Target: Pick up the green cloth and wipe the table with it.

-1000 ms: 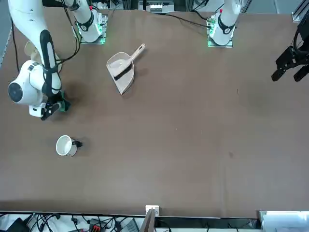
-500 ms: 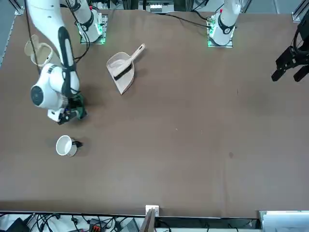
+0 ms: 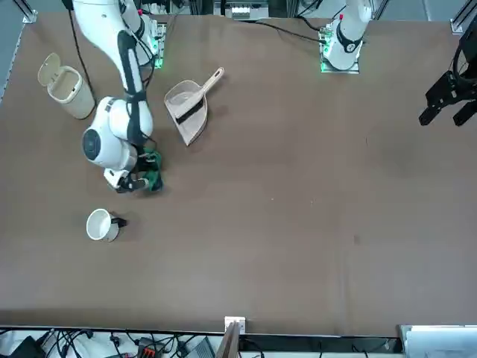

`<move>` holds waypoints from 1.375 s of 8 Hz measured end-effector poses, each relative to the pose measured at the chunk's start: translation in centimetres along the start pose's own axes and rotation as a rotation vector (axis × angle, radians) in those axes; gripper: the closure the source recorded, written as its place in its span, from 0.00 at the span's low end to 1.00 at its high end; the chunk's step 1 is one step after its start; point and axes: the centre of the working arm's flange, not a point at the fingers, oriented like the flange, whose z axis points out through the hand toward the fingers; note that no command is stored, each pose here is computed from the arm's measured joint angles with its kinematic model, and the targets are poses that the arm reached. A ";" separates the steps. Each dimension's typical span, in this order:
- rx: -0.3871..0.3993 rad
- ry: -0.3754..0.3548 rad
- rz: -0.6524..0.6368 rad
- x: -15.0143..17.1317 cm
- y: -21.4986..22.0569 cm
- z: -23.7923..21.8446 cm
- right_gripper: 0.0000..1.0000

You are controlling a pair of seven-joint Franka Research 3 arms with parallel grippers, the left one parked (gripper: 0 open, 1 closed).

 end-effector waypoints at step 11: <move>-0.169 -0.043 0.084 2.5 -11.7 -5.1 0.06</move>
